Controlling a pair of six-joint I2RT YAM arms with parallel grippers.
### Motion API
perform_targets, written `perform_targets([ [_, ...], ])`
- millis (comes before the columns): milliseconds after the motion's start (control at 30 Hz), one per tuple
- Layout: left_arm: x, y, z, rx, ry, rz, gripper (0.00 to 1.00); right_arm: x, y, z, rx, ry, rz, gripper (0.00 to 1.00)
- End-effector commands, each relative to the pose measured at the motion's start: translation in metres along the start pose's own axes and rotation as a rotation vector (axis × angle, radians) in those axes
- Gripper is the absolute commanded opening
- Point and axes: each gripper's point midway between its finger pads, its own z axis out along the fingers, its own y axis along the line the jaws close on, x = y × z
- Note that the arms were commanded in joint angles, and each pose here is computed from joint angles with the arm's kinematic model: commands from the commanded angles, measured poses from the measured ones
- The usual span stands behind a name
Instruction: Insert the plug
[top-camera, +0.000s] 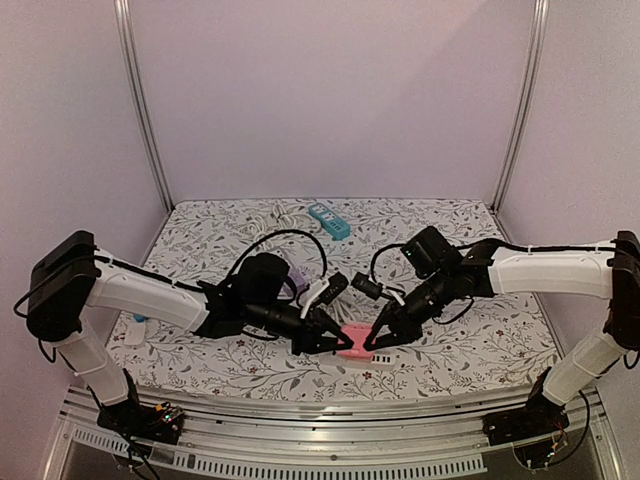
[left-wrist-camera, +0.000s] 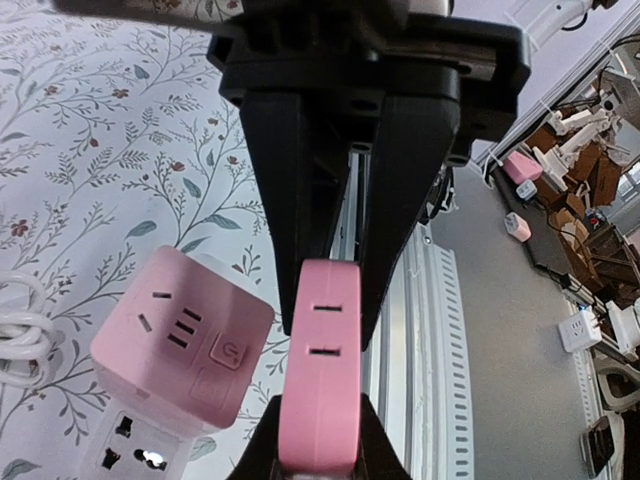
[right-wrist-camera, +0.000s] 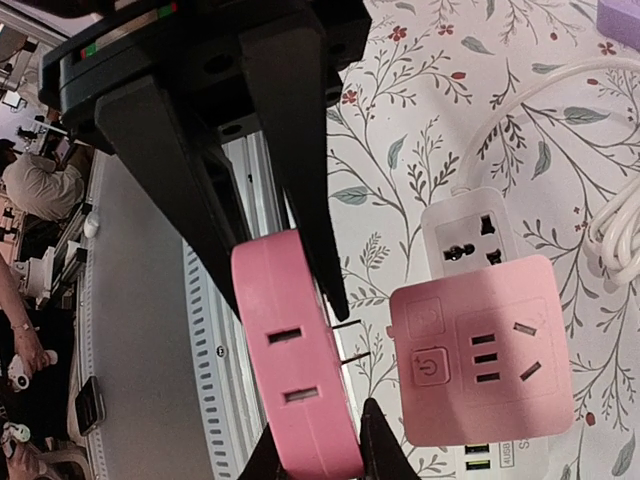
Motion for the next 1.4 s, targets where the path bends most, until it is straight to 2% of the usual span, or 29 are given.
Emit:
perform_targets([
  [0, -0.004, 0.007, 0.018, -0.075, -0.062, 0.163, 0.00, -0.029, -0.003, 0.000, 0.036, -0.086, 0.055, 0.00],
  [267, -0.013, 0.018, 0.015, -0.149, -0.107, 0.322, 0.00, -0.038, -0.013, -0.010, 0.085, -0.106, 0.034, 0.00],
  [700, -0.025, 0.006, 0.013, -0.106, -0.127, 0.445, 0.00, -0.046, 0.001, -0.027, 0.087, -0.128, -0.002, 0.00],
  [1067, -0.030, 0.007, 0.011, -0.128, -0.127, 0.442, 0.00, -0.052, -0.007, -0.036, 0.180, -0.156, -0.010, 0.00],
  [1233, -0.037, 0.002, 0.009, -0.121, -0.141, 0.475, 0.00, -0.058, -0.001, -0.040, 0.163, -0.172, -0.007, 0.00],
  [1367, -0.039, -0.006, 0.006, -0.091, -0.137, 0.455, 0.00, -0.060, 0.018, -0.043, 0.080, -0.175, -0.019, 0.00],
])
